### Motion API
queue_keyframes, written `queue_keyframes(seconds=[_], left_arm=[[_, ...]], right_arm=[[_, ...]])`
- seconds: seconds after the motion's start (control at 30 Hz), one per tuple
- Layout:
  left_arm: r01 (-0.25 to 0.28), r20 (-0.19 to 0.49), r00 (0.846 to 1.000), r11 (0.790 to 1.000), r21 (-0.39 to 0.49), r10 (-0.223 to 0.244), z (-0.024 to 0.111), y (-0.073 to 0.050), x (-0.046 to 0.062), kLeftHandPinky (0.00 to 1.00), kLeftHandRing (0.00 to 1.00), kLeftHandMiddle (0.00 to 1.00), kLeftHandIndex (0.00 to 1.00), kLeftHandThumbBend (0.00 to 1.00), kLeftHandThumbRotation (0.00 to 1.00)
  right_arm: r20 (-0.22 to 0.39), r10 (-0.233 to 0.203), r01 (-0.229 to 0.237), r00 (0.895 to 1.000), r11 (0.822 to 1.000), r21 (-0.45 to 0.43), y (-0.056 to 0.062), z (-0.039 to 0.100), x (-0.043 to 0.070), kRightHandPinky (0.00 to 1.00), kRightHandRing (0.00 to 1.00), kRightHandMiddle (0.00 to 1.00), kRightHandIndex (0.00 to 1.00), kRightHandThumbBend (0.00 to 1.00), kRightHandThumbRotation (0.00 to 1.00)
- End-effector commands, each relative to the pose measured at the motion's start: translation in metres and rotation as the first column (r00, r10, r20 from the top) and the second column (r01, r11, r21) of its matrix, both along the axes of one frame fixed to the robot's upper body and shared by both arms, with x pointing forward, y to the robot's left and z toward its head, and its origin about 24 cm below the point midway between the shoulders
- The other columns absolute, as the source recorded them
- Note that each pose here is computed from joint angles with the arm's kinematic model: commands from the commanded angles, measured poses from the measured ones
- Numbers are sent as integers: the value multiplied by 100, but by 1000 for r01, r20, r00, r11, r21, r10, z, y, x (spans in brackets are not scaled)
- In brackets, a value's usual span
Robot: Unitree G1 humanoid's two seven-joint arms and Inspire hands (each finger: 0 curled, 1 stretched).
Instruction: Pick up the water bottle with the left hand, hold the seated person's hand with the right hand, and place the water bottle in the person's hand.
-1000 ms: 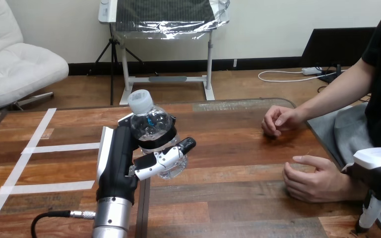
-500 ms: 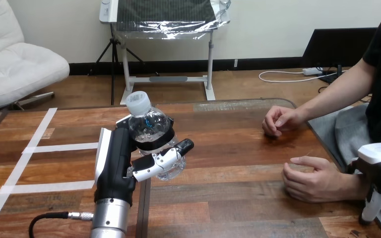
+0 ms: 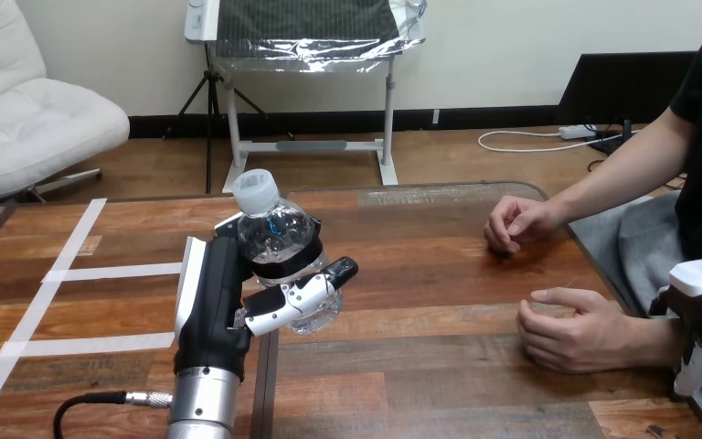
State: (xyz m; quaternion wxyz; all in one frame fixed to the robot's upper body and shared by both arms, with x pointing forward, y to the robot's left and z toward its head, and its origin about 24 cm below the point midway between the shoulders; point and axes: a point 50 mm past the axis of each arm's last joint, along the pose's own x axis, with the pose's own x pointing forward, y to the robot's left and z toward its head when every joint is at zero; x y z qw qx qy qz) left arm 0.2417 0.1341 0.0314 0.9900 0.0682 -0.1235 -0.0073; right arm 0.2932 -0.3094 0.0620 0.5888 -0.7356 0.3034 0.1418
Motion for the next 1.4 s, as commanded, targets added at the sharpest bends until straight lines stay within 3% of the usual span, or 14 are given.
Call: queue_keyframes(seconds=[0.0, 0.27, 0.57, 1.07, 1.17, 1.27, 1.37], left_arm=[[5, 139, 990, 1000, -4, -5, 29, 1, 6, 43, 43, 45, 49, 65, 0], [5, 140, 990, 1000, -7, -4, 29, 1, 5, 43, 43, 45, 49, 65, 0], [0, 142, 990, 1000, 5, 0, 29, 2, 4, 43, 43, 45, 49, 66, 0], [-4, 142, 990, 1000, 12, 3, 30, 4, 2, 43, 43, 45, 48, 67, 0], [-7, 139, 990, 1000, 11, 5, 30, 4, 1, 43, 43, 45, 49, 66, 0], [-9, 139, 990, 1000, 12, 7, 30, 5, 1, 43, 44, 45, 49, 66, 0], [-8, 139, 990, 1000, 12, 6, 30, 6, 1, 43, 43, 45, 49, 66, 0]], right_arm=[[3, 12, -12, 1000, 1000, 9, 5, -1, 6, 86, 90, 89, 87, 69, 14], [13, 22, -22, 1000, 999, 43, 5, -4, 6, 82, 85, 86, 85, 69, 10], [12, 33, -34, 999, 997, 65, 5, -9, 6, 71, 74, 80, 83, 72, 8], [-50, 52, -48, 997, 996, 72, 10, -18, 8, 74, 79, 82, 81, 67, 13], [-56, 58, -53, 997, 995, 80, 12, -18, 8, 62, 71, 78, 79, 67, 13], [-67, 47, -40, 997, 995, 94, 13, -21, 9, 64, 73, 78, 79, 65, 13], [-64, 53, -46, 997, 994, 101, 14, -23, 10, 53, 64, 72, 77, 67, 13]])
